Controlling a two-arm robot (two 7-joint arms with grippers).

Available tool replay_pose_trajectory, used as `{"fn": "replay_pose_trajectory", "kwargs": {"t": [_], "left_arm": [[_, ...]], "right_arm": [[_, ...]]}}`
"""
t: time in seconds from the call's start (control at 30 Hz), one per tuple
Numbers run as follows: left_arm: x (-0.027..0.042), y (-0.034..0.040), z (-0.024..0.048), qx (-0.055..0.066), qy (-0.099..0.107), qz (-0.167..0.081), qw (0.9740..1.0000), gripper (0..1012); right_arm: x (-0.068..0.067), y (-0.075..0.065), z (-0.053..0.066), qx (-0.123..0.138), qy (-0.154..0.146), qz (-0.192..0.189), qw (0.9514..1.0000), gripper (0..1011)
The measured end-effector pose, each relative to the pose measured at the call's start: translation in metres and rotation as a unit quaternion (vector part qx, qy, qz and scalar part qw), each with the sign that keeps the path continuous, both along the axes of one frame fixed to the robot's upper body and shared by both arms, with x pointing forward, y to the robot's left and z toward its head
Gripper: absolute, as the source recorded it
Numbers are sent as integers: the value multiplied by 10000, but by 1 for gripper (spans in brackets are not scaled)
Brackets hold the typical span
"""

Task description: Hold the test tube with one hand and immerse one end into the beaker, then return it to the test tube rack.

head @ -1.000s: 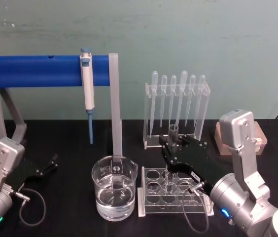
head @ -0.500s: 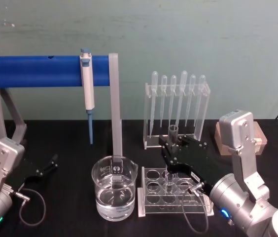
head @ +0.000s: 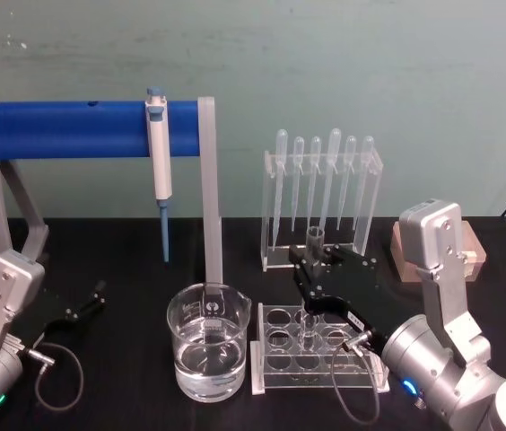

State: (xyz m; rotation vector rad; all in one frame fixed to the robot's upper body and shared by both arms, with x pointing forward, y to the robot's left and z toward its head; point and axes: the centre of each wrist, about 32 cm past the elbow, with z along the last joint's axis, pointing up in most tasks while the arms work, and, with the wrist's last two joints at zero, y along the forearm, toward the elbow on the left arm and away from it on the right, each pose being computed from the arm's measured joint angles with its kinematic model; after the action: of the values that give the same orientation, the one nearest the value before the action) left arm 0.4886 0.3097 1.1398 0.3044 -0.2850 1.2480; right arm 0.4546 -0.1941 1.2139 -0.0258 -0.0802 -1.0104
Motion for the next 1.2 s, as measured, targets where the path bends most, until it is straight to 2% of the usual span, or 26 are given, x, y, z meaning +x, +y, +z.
{"fn": "replay_pose_trajectory", "kwargs": {"t": [0.33,0.87,1.2], "left_arm": [[0,0,0,0,0,0,10000,1000],[0,0,0,0,0,0,10000,1000],[0,0,0,0,0,0,10000,1000]], "right_arm": [[8,3,-48,-13,5,-5,10000,224],[-11,-9,-242,-12,125,-38,9999,224],[-24,-19,-301,-22,164,-58,9998,224]]}}
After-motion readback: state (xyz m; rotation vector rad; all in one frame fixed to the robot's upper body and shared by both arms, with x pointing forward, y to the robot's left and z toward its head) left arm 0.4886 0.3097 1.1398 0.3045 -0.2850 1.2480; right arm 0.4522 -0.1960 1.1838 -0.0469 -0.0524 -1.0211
